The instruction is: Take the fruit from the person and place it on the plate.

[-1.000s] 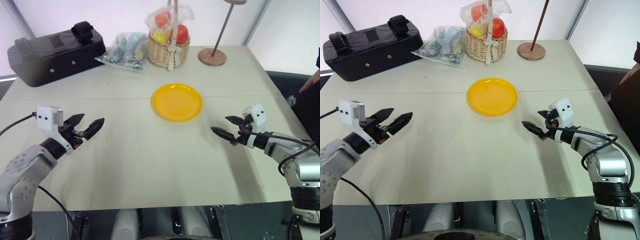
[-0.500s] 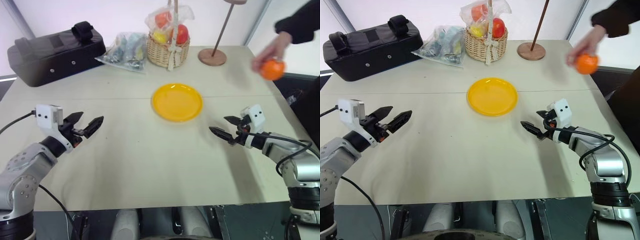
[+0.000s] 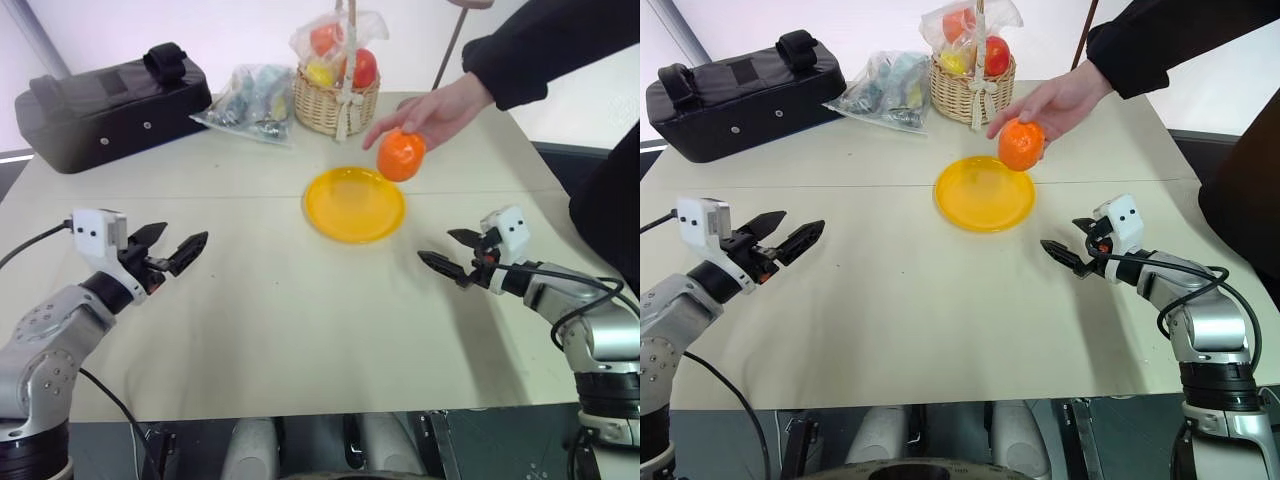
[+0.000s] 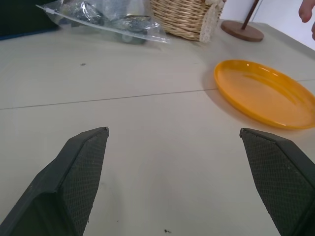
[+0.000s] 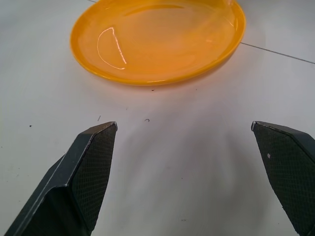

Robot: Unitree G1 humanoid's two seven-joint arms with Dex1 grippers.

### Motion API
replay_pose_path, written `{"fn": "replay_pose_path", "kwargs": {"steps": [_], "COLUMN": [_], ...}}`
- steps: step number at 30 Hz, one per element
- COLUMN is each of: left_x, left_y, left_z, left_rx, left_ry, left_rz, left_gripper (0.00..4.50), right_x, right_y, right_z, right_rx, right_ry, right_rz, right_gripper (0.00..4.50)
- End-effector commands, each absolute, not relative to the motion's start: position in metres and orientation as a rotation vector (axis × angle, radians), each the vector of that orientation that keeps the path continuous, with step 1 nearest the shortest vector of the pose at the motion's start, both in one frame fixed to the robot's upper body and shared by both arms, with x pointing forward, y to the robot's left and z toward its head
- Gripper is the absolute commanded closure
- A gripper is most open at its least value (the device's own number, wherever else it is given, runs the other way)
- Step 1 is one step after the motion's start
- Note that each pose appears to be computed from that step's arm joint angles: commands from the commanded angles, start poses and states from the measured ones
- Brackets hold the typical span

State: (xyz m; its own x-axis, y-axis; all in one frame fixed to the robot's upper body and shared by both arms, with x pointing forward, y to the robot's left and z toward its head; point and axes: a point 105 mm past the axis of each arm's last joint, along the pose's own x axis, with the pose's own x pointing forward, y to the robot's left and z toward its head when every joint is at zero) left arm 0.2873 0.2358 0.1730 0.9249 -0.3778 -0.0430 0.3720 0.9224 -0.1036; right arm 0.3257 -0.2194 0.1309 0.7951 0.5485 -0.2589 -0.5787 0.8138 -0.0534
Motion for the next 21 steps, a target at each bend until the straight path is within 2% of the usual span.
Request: {"fn": "replay_pose_path", "kwargs": {"steps": [1, 3, 6, 14, 21], "left_x": [0.28, 0.271, 0.263, 0.254, 0.264], "left_y": [0.216, 0.2, 0.189, 0.175, 0.176], "left_z": [0.21, 0.232, 0.245, 0.242, 0.236], "left_rx": [-0.142, -0.167, -0.12, -0.015, -0.02], "left_ry": [-0.056, -0.096, -0.065, 0.088, 0.091], "left_rz": [-0.55, -0.686, -0.817, -0.988, -0.973], "left_gripper": [0.04, 0.04, 0.04, 0.04, 0.04], "right_x": [0.327, 0.327, 0.328, 0.33, 0.344], "right_y": [-0.217, -0.217, -0.217, -0.222, -0.21], "right_z": [0.142, 0.142, 0.143, 0.152, 0.204], "right_rx": [-0.148, -0.148, -0.148, -0.166, -0.047], "right_ry": [0.188, 0.189, 0.189, 0.151, -0.042], "right_rz": [0.616, 0.615, 0.615, 0.57, 0.538], "right_gripper": [0.0, 0.0, 0.0, 0.0, 0.0]}}
